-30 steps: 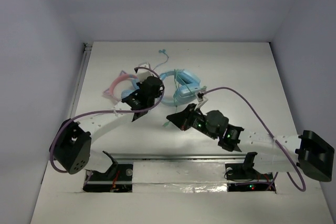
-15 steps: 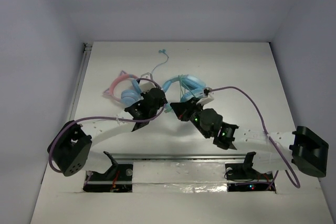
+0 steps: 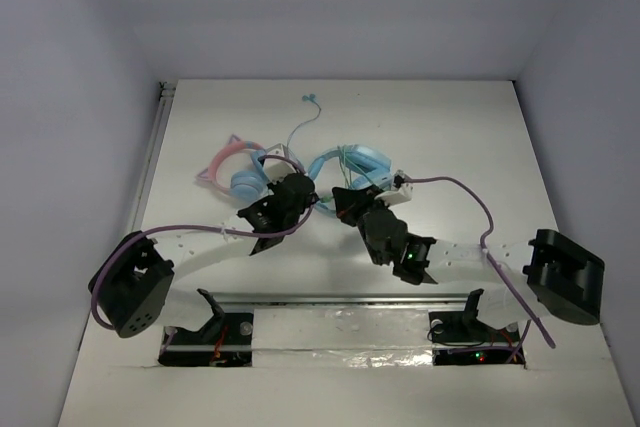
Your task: Wrap the headphones
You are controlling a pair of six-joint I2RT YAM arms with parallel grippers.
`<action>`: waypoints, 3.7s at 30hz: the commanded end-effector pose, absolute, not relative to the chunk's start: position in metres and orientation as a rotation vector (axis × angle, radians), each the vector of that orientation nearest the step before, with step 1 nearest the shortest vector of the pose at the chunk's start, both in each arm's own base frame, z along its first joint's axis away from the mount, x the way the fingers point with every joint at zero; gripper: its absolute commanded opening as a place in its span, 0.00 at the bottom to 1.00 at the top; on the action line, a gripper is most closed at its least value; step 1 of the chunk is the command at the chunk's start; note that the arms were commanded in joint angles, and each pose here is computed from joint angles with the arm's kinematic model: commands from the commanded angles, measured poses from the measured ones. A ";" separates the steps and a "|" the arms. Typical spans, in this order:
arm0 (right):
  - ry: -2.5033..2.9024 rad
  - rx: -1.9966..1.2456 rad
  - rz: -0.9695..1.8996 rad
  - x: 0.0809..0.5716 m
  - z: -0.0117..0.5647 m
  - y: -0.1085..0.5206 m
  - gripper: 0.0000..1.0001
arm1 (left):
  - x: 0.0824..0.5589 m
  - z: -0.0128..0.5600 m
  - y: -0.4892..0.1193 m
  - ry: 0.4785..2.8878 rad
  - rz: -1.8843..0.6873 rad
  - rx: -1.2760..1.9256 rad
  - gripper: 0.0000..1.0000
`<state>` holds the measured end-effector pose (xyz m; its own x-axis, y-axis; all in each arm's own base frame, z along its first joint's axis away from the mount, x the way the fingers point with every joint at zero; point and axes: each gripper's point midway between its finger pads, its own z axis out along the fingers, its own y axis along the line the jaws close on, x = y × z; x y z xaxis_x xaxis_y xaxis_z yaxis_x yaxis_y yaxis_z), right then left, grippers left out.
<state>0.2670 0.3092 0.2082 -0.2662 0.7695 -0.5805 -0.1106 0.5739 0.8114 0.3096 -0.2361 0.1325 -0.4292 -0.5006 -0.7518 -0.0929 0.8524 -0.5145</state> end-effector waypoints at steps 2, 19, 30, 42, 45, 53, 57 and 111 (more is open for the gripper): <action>1.518 0.721 0.846 0.287 0.223 0.295 0.01 | 0.308 0.171 -0.252 1.891 -0.610 -0.462 0.00; 1.842 0.441 0.675 0.287 0.143 0.349 0.07 | 0.325 0.181 -0.254 1.897 -0.441 -0.363 0.00; 2.132 0.236 0.808 0.236 0.106 0.364 0.34 | 0.344 0.165 -0.249 1.961 -0.463 -0.337 0.00; 2.272 0.027 0.841 0.200 0.110 0.365 0.62 | 0.349 0.143 -0.242 2.012 -0.442 -0.323 0.00; 2.283 -0.027 0.857 0.191 0.120 0.366 0.62 | 0.351 0.141 -0.242 2.015 -0.453 -0.326 0.00; 2.236 -0.130 1.012 0.173 0.170 0.369 0.61 | 0.353 0.136 -0.250 2.035 -0.469 -0.309 0.00; 2.144 -0.132 1.105 0.168 0.209 0.362 0.56 | 0.353 0.135 -0.252 2.039 -0.480 -0.301 0.00; 1.416 0.545 0.635 0.180 0.368 0.040 1.00 | 0.229 0.321 -0.156 1.622 -0.738 -0.211 0.99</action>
